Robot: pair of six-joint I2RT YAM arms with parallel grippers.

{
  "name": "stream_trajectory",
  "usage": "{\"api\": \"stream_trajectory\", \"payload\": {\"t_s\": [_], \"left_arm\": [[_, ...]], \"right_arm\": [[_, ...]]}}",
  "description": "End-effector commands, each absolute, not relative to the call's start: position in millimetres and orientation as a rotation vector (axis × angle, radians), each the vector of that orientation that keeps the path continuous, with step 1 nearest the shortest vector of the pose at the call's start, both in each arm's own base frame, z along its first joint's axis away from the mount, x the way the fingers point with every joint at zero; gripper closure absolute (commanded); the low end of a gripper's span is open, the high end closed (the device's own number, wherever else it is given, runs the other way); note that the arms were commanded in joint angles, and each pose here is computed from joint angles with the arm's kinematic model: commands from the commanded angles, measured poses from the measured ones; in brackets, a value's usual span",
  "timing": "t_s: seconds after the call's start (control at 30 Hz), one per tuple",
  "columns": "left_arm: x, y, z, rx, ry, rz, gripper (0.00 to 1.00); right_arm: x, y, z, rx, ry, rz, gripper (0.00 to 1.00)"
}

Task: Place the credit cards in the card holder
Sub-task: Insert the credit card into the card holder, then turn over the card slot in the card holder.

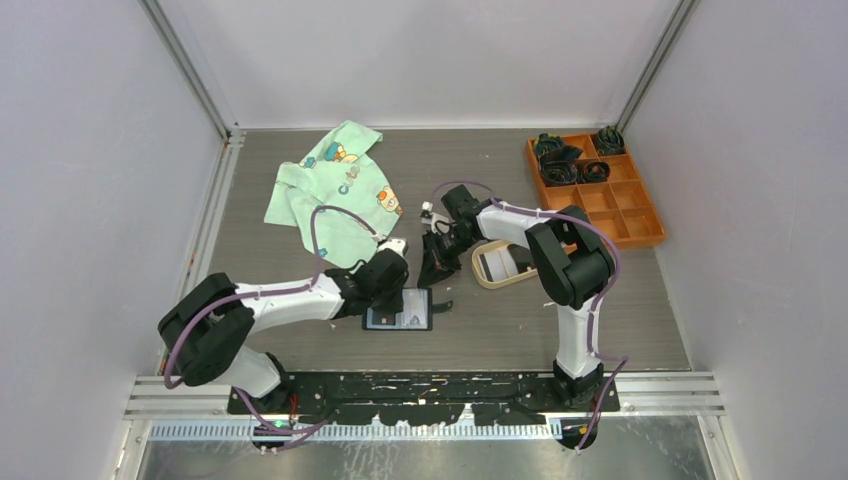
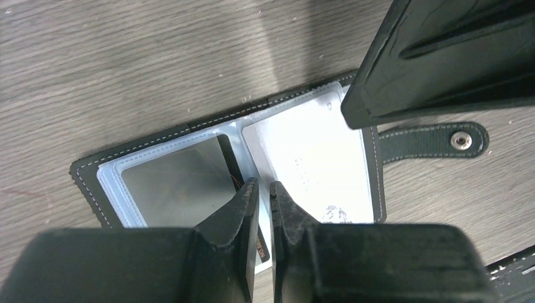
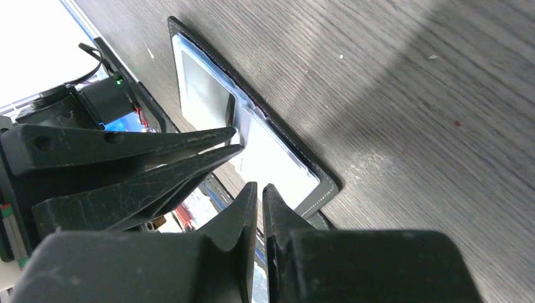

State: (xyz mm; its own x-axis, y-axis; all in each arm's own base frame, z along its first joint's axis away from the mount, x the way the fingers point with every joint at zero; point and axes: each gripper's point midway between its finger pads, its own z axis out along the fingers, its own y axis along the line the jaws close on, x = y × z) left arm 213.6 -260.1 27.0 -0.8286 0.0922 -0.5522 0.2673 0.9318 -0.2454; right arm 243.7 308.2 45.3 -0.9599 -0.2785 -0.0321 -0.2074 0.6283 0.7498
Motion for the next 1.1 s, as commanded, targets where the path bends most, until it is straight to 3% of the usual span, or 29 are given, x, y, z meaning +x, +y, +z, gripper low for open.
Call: {"api": "stream_trajectory", "payload": {"t_s": [0.0,0.33,0.6,0.67,0.77,0.87,0.97,1.07], "left_arm": [[218.9,-260.3,55.2,0.283,2.473,-0.446,0.85],[200.2,-263.1,128.3,0.343,2.241,-0.734,0.71],[183.4,-220.8,136.3,0.25,2.092,-0.772,0.31],[180.1,-215.3,140.8,0.209,2.054,-0.808,0.25],[177.8,-207.9,140.4,0.152,2.03,-0.84,0.22],[176.0,-206.0,133.7,0.108,2.047,-0.885,0.22],[173.9,-207.5,123.3,0.063,2.079,-0.968,0.24],[176.2,-208.4,118.2,0.001,2.076,-1.051,0.29]], "right_arm": [[249.2,313.4,72.7,0.516,-2.776,-1.329,0.86],[254.7,306.3,120.4,0.815,-2.871,-1.405,0.86],[270.8,293.4,191.3,1.508,-3.114,-1.291,0.85],[275.5,297.2,211.7,1.747,-3.094,-1.331,0.79],[261.8,305.0,210.3,1.93,-2.87,-1.438,0.55],[239.1,330.1,196.3,1.659,-2.632,-1.659,0.65],[232.4,338.8,153.3,1.689,-2.678,-1.495,0.71],[222.3,354.3,136.6,1.629,-2.704,-1.498,0.91]]}}
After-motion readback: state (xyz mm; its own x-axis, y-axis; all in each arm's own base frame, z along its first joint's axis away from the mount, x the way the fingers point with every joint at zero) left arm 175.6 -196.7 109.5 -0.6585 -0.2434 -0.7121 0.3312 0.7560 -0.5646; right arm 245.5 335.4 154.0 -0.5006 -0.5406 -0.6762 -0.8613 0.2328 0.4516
